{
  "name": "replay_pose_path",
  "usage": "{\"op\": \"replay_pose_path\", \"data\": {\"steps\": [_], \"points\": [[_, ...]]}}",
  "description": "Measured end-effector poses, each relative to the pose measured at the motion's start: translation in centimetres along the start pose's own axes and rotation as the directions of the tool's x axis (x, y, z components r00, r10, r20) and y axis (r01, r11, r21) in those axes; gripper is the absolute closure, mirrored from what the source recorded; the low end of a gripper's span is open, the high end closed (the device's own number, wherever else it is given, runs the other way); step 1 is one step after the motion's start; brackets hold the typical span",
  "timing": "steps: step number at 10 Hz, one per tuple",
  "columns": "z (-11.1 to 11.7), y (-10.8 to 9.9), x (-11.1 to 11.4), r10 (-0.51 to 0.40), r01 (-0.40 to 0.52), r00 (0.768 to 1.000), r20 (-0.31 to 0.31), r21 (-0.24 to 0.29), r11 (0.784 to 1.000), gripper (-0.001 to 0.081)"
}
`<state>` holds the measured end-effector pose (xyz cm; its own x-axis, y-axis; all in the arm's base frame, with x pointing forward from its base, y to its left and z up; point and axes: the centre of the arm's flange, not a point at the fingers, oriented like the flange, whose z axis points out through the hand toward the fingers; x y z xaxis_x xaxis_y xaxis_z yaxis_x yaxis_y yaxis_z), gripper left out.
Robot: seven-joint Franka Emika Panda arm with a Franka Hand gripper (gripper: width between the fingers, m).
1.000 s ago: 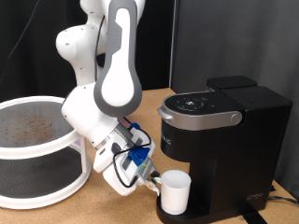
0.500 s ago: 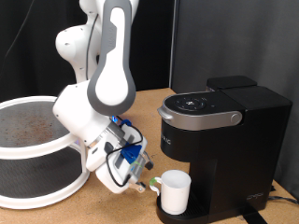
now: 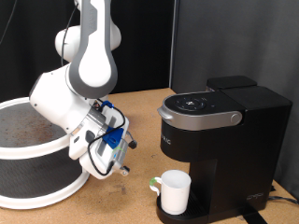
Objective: Make a cup of coffee with the keurig machine
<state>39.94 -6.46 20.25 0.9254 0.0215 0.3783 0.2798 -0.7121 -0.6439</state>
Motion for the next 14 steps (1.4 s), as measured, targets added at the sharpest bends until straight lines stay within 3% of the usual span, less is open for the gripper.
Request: {"op": "replay_pose_path", "data": {"steps": [2,4,8,11,13,14], "points": [[0.1,-0.2,0.1,-0.016,0.017,1.0,-0.014,0.017,1.0,-0.0001],[-0.2,-1.2,0.7,-0.04,0.043,0.998,-0.04,0.083,0.996,-0.0001],[-3.5,-3.8,2.2,-0.051,0.063,0.995,-0.081,0.159,0.985,-0.0001],[-6.3,-5.7,2.3,-0.025,0.041,0.997,-0.072,0.224,0.974,-0.0001],[-6.1,-5.9,2.4,-0.052,0.068,0.996,-0.071,0.236,0.969,-0.0001],[-6.3,-6.8,2.8,-0.09,0.107,0.993,-0.076,0.278,0.954,-0.0001]]}}
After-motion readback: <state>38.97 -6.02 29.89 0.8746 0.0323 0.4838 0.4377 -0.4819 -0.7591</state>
